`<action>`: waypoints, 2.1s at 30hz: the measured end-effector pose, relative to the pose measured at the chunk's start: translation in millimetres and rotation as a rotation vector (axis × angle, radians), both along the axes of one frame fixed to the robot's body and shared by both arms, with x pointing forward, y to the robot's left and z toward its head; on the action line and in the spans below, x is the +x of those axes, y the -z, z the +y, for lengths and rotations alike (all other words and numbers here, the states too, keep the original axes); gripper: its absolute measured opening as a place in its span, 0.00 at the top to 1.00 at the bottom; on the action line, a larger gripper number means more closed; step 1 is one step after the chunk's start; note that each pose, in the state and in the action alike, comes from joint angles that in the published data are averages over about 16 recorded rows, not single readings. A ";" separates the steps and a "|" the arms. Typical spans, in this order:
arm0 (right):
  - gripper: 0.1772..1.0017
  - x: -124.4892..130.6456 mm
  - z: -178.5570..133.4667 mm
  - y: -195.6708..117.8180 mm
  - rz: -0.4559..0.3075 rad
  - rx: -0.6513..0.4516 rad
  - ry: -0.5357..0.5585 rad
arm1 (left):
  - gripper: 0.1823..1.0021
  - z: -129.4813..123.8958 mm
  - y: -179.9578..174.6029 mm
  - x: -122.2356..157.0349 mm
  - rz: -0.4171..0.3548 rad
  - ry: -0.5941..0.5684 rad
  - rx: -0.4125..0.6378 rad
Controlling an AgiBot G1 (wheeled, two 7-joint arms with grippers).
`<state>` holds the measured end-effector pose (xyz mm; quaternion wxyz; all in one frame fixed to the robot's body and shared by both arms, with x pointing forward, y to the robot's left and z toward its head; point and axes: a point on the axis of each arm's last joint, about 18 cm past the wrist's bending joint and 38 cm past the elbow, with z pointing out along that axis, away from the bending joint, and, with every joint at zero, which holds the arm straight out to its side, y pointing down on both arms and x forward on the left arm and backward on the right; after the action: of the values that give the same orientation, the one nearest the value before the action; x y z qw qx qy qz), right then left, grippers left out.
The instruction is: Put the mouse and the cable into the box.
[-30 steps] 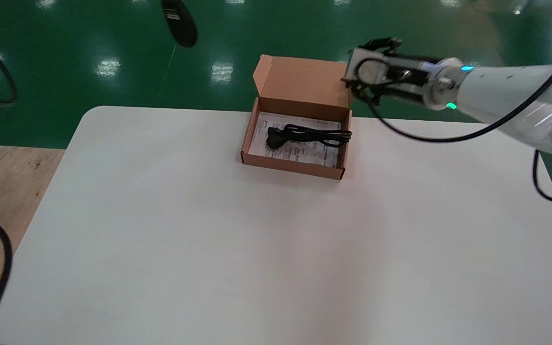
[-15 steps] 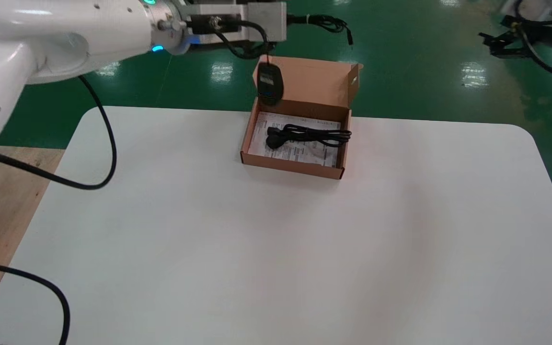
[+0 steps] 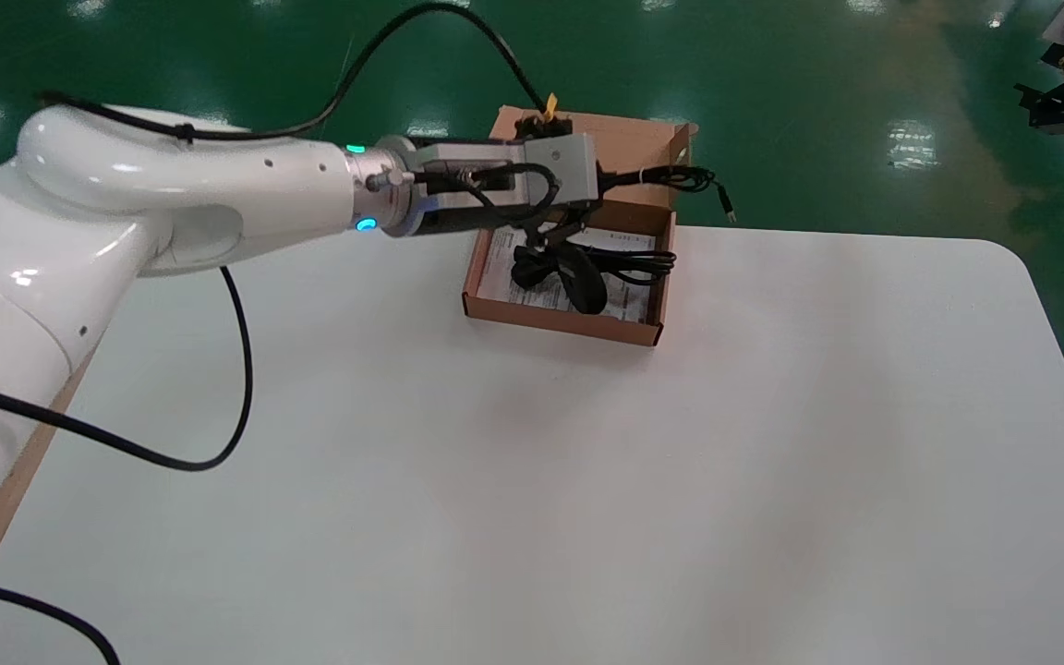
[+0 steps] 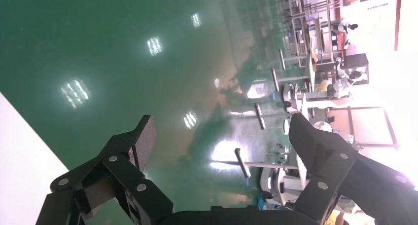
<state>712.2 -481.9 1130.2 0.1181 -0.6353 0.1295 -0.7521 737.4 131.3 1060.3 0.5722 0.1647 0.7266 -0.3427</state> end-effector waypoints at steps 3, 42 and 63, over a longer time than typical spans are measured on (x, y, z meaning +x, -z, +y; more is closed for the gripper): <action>0.01 1.8 2.5 2.5 0.004 0.002 -0.006 | 0.97 8.0 20.8 6.2 0.108 -0.034 -0.070; 0.00 2.2 57.5 35.1 0.009 0.198 -0.347 | 0.65 61.1 84.3 -5.4 0.554 -0.087 -0.434; 0.00 -69.7 111.3 69.2 0.101 0.437 -0.840 | 0.12 106.0 83.4 -94.9 0.648 0.236 -0.603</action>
<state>642.6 -370.5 1061.0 0.5366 -0.6285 0.0222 -0.5626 642.5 237.3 976.9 0.2950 -0.0432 0.7122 -0.6355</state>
